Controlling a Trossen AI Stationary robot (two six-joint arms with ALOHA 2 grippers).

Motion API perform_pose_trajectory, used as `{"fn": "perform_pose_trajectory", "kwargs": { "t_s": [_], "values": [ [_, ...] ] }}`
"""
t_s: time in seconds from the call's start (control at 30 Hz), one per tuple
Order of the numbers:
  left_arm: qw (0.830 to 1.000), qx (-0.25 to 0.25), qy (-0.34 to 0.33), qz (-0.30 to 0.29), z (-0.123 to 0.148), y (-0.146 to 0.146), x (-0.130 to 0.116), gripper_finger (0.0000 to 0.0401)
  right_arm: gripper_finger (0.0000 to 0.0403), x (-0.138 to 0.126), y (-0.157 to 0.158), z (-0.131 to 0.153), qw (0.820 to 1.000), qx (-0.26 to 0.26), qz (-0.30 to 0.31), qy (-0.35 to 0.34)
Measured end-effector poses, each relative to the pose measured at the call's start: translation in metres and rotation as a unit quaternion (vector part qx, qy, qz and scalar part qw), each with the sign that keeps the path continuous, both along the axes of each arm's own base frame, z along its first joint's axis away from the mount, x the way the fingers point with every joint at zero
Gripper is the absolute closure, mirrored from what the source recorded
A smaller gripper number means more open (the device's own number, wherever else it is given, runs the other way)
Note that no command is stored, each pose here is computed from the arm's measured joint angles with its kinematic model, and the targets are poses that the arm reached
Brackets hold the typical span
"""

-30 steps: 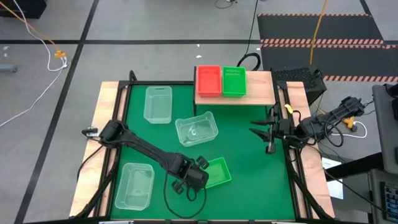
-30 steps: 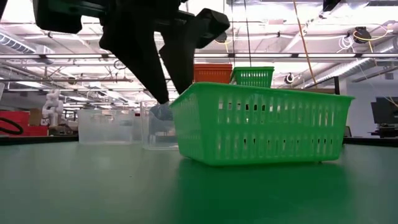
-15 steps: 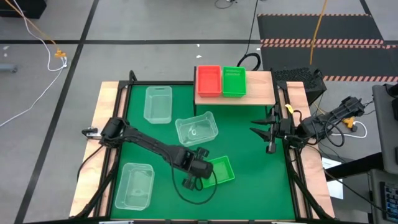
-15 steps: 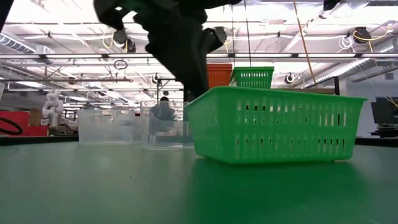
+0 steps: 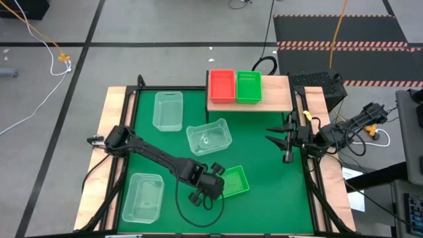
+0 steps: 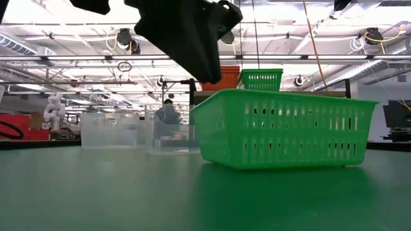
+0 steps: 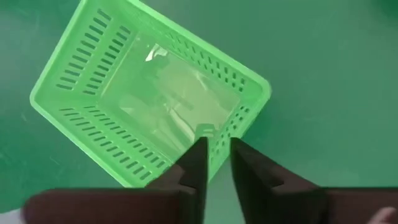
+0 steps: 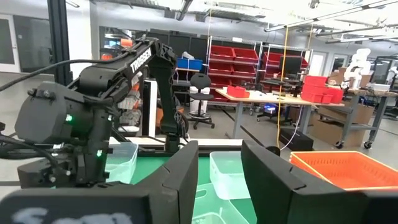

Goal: Stack baskets on shelf by color
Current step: Stack the green bin on the top of the green bin

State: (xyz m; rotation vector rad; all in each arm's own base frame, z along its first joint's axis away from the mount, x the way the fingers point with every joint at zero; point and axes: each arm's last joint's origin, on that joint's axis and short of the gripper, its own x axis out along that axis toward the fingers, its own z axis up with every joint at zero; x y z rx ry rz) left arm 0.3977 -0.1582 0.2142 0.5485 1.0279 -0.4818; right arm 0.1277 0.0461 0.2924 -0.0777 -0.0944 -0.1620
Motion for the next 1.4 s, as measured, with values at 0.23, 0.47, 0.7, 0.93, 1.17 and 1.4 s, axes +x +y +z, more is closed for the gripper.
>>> {"fn": "perform_pose_trajectory", "kwargs": {
  "t_s": [0.23,0.47,0.7,0.93,1.17,1.4],
  "values": [
    [0.999,0.032,0.006,-0.032,-0.018,0.001,-0.001,0.0225,0.0287,0.000,0.000,0.000,1.000,0.000,0.000,0.000],
    [0.998,0.039,-0.009,-0.049,-0.036,0.001,-0.003,0.0245,0.0287,0.000,0.000,0.000,1.000,0.000,0.000,0.000],
    [0.999,0.022,-0.025,-0.028,-0.030,-0.002,0.000,0.0355,0.0287,0.000,0.000,0.000,1.000,0.000,0.000,0.000],
    [0.998,-0.016,-0.059,0.030,-0.006,-0.005,0.012,0.0388,0.0287,0.000,0.000,0.000,1.000,0.000,0.000,0.000],
    [0.998,-0.005,-0.050,0.025,0.009,-0.005,0.012,0.0367,0.0287,0.000,0.000,0.000,1.000,0.000,0.000,0.000],
    [0.999,0.021,-0.021,0.022,0.003,0.006,0.010,0.0316,0.0287,0.000,0.000,0.000,1.000,0.000,0.000,0.000]
  ]
}}
